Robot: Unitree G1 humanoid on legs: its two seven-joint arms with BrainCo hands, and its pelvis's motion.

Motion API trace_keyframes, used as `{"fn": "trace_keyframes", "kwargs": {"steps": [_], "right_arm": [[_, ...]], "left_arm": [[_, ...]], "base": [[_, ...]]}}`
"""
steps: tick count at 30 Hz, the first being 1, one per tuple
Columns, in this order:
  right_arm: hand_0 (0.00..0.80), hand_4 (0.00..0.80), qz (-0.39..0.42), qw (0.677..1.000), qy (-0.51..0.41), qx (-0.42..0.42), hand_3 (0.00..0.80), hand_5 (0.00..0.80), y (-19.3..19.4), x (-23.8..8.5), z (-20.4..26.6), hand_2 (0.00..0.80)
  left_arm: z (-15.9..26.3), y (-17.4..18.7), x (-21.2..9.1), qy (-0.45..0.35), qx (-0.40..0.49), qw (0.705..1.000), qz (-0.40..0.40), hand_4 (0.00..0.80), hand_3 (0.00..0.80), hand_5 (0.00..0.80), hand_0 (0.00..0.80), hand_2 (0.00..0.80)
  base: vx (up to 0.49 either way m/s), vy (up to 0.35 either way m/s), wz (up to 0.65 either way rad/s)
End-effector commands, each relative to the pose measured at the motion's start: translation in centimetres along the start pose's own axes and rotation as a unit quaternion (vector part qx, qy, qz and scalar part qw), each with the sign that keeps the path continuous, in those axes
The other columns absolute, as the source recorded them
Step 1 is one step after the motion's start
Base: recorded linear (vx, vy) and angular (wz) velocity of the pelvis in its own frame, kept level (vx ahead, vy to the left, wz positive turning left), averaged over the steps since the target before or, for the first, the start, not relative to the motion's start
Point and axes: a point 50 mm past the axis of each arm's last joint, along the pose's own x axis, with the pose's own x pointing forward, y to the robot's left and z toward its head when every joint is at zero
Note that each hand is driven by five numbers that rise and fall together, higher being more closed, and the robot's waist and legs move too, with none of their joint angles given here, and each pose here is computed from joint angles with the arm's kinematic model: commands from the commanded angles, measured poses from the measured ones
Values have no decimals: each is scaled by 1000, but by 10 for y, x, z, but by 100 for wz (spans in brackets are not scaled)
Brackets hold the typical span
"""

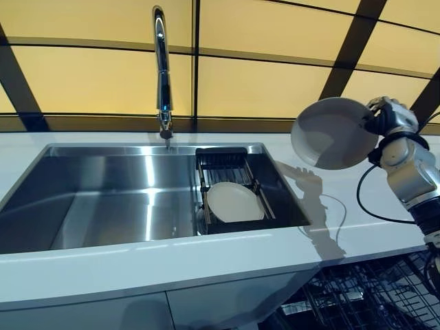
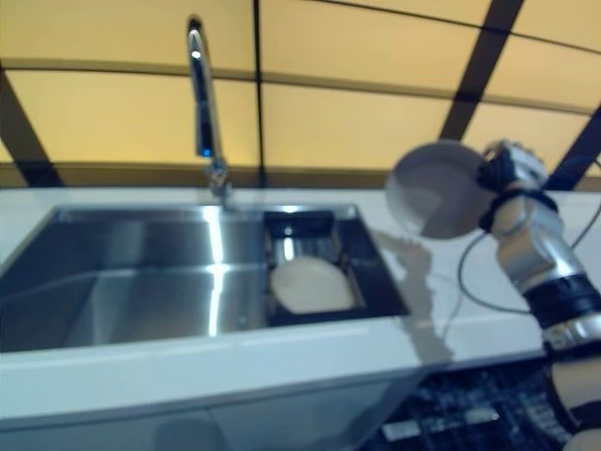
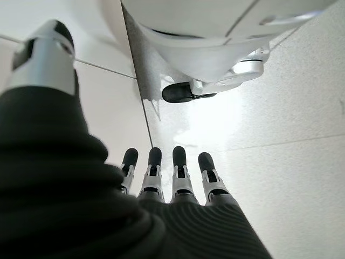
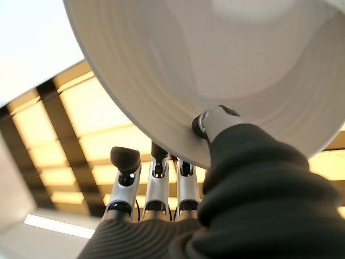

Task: Take plates into dishwasher

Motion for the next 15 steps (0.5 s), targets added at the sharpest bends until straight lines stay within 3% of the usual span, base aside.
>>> {"fn": "trace_keyframes", "kwargs": {"steps": [1, 15], "right_arm": [[800, 800, -106, 992, 5, -66, 800, 800, -54, 11, -6, 800], [800, 800, -122, 977, 108, -141, 800, 800, -69, -9, -84, 800]], "left_arm": [[3, 8, 1, 7, 59, 998, 14, 0, 0, 0, 0, 0], [4, 18, 2, 7, 62, 998, 18, 0, 0, 0, 0, 0]], "base": [[3, 16, -5], [-5, 15, -12]]}}
